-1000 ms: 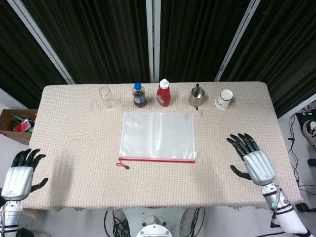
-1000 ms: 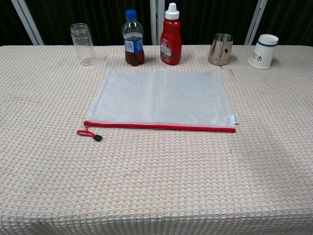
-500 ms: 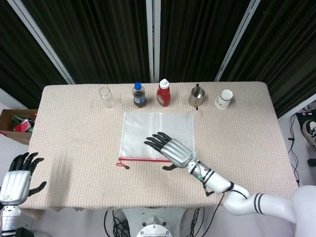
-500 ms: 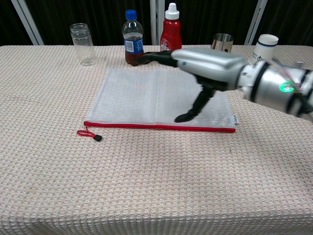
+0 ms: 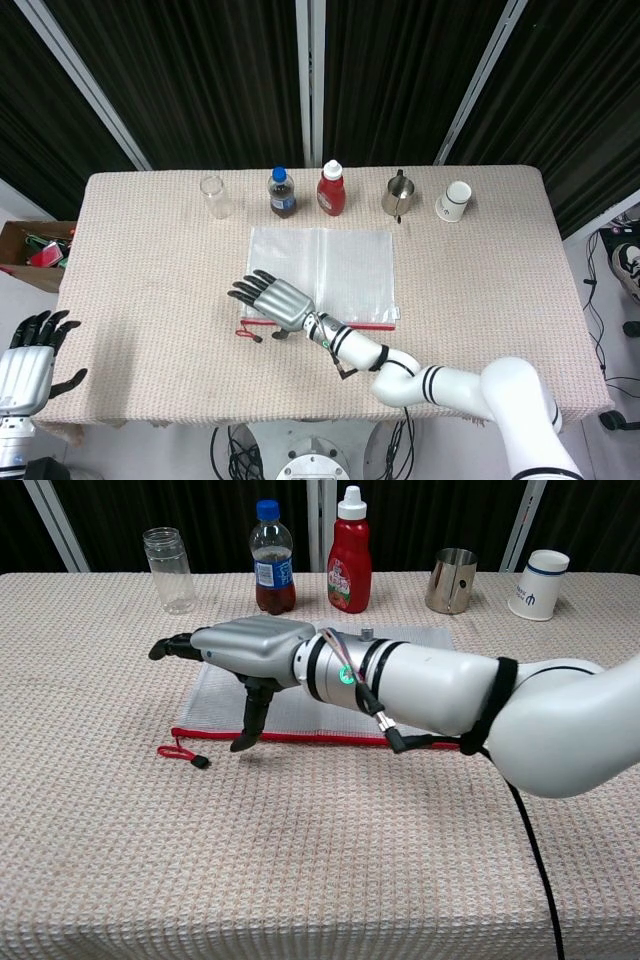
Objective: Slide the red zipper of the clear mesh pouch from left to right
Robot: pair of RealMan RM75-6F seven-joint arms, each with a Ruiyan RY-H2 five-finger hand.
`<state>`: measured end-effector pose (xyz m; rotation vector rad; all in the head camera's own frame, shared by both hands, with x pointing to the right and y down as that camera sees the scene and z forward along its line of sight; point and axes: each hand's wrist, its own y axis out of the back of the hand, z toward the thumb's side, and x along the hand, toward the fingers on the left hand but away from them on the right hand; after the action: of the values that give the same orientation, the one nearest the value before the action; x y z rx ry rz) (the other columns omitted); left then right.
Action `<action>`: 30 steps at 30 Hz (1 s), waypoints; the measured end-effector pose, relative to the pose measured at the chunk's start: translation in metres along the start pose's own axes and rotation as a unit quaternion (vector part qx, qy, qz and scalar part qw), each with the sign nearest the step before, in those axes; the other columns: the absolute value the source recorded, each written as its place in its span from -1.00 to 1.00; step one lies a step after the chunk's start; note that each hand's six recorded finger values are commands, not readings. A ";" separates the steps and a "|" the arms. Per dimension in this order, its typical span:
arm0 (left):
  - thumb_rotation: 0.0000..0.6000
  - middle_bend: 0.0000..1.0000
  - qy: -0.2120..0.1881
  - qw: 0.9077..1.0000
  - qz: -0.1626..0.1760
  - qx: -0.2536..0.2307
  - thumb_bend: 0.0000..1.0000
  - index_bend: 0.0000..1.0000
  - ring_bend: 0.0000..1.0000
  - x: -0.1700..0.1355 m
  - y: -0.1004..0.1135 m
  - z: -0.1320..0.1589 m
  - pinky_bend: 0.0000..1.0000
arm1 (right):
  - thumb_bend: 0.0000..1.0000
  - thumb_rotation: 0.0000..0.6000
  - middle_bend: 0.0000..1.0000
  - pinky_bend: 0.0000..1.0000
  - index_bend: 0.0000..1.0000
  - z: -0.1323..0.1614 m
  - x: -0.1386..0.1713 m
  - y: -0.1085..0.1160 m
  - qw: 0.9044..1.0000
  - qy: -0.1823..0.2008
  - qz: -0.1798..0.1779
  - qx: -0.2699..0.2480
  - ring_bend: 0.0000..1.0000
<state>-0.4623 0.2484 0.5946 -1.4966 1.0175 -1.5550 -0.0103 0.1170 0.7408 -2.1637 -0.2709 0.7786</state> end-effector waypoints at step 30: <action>1.00 -0.72 0.014 1.000 -0.008 -0.012 -0.73 -0.47 -0.80 -0.006 -0.006 -0.012 -0.74 | -0.69 1.00 -0.74 -1.00 -0.34 0.048 -0.036 -0.008 0.994 0.080 0.015 0.067 -1.00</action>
<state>-0.4743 0.2573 0.5978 -1.5071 1.0454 -1.5836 -0.0673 0.1367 0.7395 -2.0936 -0.1006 0.6166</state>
